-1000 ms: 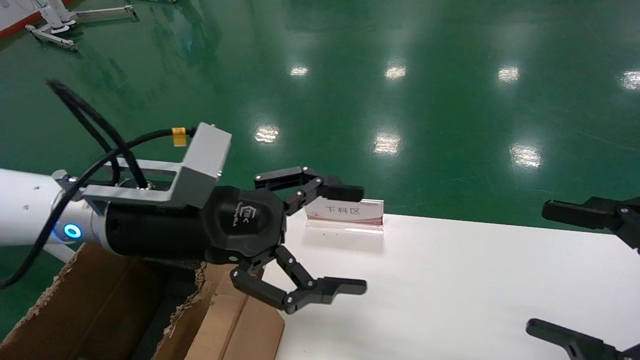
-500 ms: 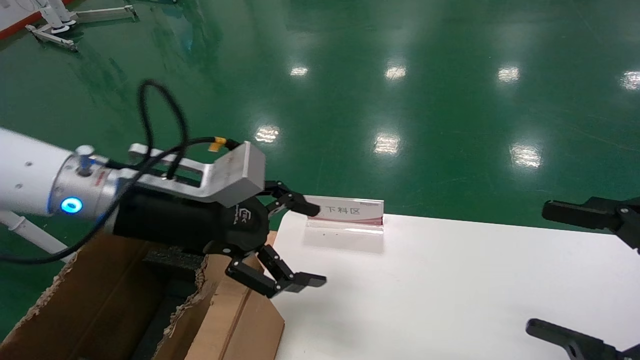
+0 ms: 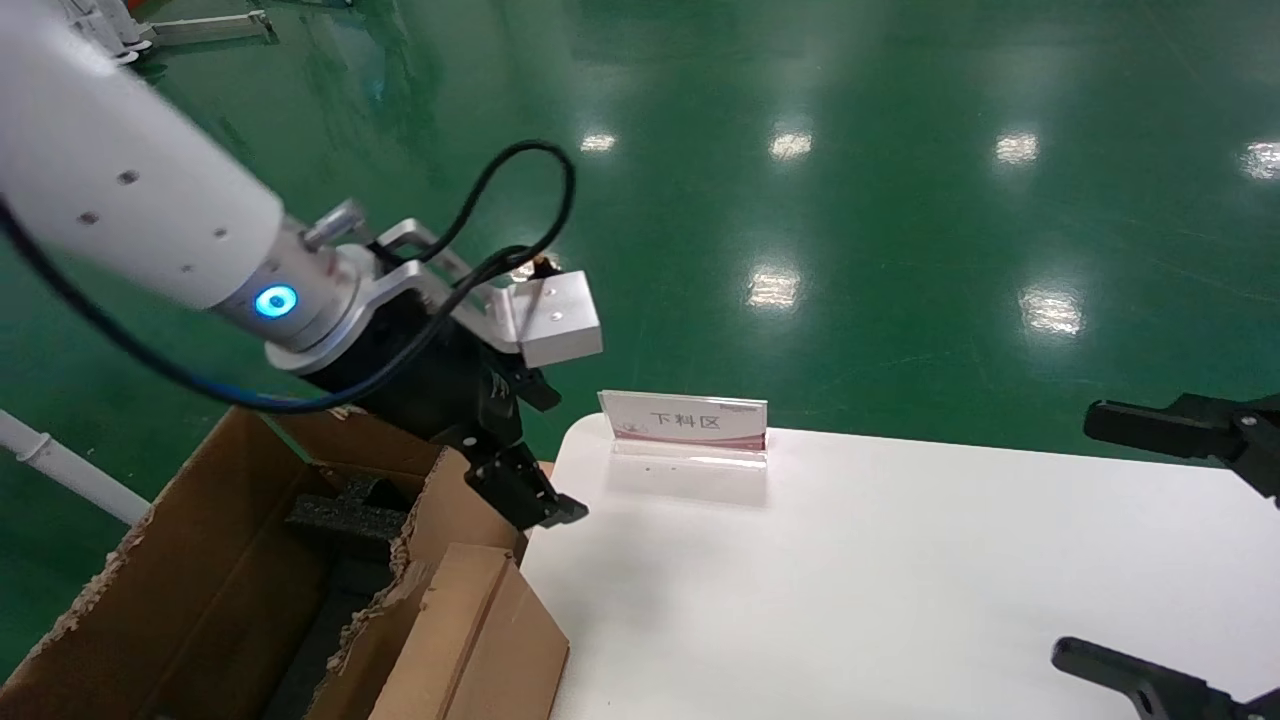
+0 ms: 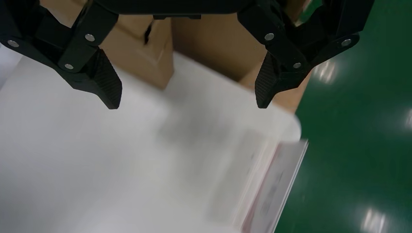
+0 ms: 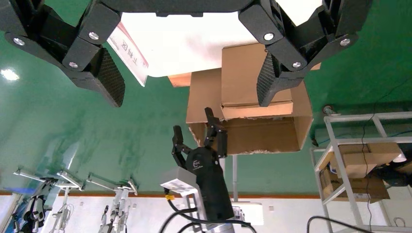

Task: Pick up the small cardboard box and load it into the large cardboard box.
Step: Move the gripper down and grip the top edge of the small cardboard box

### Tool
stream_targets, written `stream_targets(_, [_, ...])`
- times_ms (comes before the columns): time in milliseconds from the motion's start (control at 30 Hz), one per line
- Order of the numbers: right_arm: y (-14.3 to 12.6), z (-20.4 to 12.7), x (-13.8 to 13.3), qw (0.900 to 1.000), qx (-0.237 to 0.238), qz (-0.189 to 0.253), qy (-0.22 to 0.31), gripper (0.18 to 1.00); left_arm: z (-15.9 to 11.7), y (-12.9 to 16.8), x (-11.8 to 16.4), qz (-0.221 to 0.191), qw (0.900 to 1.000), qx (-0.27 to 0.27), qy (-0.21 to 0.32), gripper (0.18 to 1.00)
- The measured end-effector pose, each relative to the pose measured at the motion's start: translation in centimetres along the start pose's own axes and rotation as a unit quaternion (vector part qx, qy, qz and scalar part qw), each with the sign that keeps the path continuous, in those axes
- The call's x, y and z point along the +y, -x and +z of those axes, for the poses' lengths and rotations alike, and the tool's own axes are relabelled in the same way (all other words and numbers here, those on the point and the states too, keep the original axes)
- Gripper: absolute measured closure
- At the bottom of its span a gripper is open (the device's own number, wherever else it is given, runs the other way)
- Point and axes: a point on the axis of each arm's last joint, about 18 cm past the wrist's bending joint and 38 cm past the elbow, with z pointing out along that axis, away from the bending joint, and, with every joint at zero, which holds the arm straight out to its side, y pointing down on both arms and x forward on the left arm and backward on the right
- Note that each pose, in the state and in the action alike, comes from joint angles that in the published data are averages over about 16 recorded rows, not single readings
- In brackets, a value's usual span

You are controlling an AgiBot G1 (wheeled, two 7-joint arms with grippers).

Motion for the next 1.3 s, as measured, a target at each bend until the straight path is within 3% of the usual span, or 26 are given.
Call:
stream_targets(233, [0.0,0.0,0.0,1.0,0.0,0.0,0.0,0.184,-0.7,-0.5,-1.7,-0.039,0.9978,-0.017,0.051,0.189])
stream_targets(500, [0.0,0.0,0.0,1.0,0.0,0.0,0.0,0.184,-1.2,-1.4,-1.7,-0.103,0.9902,-0.017,0.093,0.189])
stream_targets(900, [0.0,0.0,0.0,1.0,0.0,0.0,0.0,0.184,-0.5,-2.5,-0.1,-0.198,0.9682,-0.011,0.153,0.189])
stream_targets(1300, [0.0,0.0,0.0,1.0,0.0,0.0,0.0,0.184,0.9,-3.4,0.8,-0.252,0.9467,-0.013,0.2,0.189])
